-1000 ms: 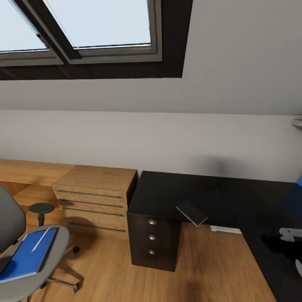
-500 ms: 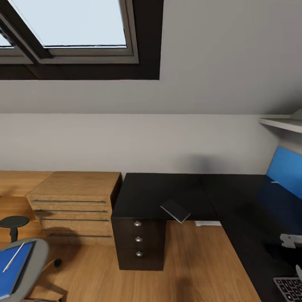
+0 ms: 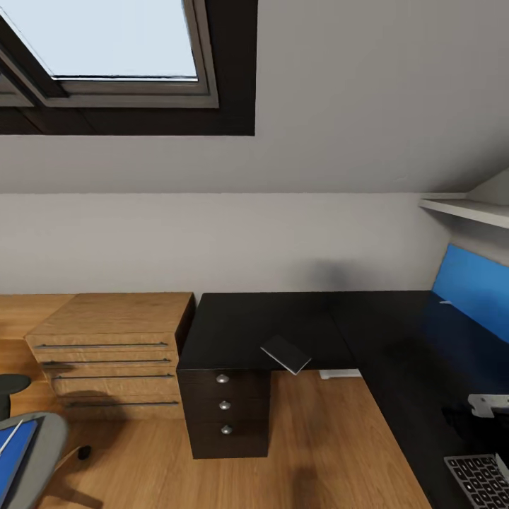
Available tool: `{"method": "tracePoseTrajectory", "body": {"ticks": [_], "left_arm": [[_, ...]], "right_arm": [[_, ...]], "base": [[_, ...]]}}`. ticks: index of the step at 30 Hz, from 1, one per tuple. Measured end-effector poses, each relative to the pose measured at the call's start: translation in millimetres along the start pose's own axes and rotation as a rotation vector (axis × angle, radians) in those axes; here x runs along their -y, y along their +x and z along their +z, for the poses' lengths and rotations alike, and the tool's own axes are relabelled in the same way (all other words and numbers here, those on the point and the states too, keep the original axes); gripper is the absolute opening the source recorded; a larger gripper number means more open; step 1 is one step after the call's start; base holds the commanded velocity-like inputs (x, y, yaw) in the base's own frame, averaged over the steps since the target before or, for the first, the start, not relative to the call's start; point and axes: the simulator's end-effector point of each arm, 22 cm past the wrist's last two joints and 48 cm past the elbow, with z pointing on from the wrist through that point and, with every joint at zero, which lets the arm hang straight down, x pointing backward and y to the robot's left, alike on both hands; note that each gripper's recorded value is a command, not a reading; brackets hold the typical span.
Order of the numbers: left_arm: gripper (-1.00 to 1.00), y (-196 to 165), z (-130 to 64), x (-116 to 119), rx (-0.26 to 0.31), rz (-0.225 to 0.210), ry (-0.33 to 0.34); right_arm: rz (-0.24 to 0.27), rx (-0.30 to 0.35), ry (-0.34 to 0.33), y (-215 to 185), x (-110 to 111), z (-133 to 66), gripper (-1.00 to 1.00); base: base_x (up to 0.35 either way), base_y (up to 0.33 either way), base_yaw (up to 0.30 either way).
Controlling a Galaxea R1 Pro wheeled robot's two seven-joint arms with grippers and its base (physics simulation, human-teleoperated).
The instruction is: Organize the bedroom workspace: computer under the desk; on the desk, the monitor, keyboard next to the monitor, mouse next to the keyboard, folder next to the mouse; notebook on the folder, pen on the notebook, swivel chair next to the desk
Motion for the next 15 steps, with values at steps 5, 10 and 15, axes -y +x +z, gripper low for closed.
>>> {"method": "tracePoseTrajectory", "body": {"ticks": [5, 10, 15], "left_arm": [[1.00, -2.4, 0.0, 0.0, 0.011, -0.003, 0.000], [1.00, -5.2, 0.0, 0.1, 0.023, -0.006, 0.000], [1.00, -5.2, -0.2, 0.0, 0.024, -0.006, 0.000]], "right_arm": [[-0.035, -0.048, -0.014, 32.6, -9.6, 7.4, -1.00], [-0.058, -0.056, 0.002, 50.6, -5.2, 21.4, -1.00], [-0.048, -0.057, 0.016, 50.9, -0.9, 38.1, -1.00]], "base": [[0.000, 0.000, 0.000], [0.000, 0.000, 0.000], [0.059, 0.000, 0.000]]}}
